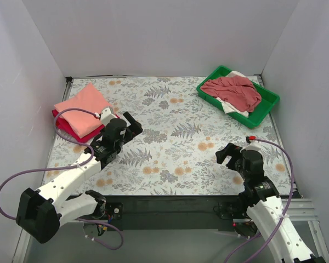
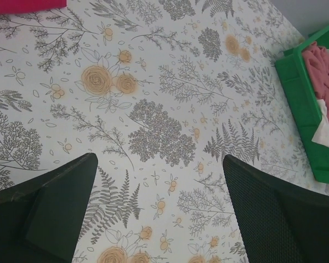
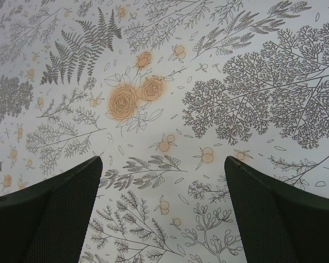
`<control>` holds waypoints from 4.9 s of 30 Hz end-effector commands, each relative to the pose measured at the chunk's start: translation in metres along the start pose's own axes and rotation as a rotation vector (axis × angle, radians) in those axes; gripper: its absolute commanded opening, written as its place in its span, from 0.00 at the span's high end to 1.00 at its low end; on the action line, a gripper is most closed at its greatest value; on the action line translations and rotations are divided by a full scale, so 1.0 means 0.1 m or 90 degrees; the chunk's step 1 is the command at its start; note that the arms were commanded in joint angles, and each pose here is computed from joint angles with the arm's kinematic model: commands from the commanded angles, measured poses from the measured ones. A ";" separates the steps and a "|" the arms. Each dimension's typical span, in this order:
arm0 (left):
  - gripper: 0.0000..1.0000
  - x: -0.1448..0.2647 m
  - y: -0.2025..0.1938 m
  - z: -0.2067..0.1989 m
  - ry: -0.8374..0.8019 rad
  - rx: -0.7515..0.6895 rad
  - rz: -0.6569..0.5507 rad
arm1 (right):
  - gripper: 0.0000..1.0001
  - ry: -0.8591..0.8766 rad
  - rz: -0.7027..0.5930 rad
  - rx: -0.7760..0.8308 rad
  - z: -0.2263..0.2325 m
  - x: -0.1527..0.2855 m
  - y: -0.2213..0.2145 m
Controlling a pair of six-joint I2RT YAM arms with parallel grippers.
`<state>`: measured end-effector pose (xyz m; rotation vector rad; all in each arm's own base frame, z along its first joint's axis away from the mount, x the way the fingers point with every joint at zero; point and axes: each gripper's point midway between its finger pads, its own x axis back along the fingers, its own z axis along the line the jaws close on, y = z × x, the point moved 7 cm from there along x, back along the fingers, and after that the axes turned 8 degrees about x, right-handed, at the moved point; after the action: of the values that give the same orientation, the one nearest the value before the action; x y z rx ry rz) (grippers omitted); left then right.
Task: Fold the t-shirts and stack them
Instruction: Grab the tshirt from the pile, then move the tshirt to the center of the board
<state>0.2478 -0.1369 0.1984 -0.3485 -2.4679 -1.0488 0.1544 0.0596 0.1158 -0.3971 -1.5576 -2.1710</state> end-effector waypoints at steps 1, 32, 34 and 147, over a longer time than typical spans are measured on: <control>0.02 0.05 0.06 -0.08 -0.042 0.027 -0.021 | 0.02 -0.004 -0.048 0.013 0.05 0.07 0.24; 0.02 0.09 0.21 0.02 -0.017 -0.016 -0.101 | 0.02 -0.263 -0.042 0.226 -0.37 -1.91 2.85; 0.02 0.10 0.22 0.02 -0.021 -0.016 -0.101 | 0.02 -0.275 -0.033 0.220 -0.53 -2.10 2.90; 0.34 -0.24 -1.66 0.12 -0.037 -0.086 0.434 | 0.02 -0.025 -0.150 -0.024 0.37 0.08 0.50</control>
<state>0.1914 -0.2371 0.0899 -1.2123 -2.1024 -0.8448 0.1726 0.0753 0.1612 -0.3735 -1.7500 -2.2850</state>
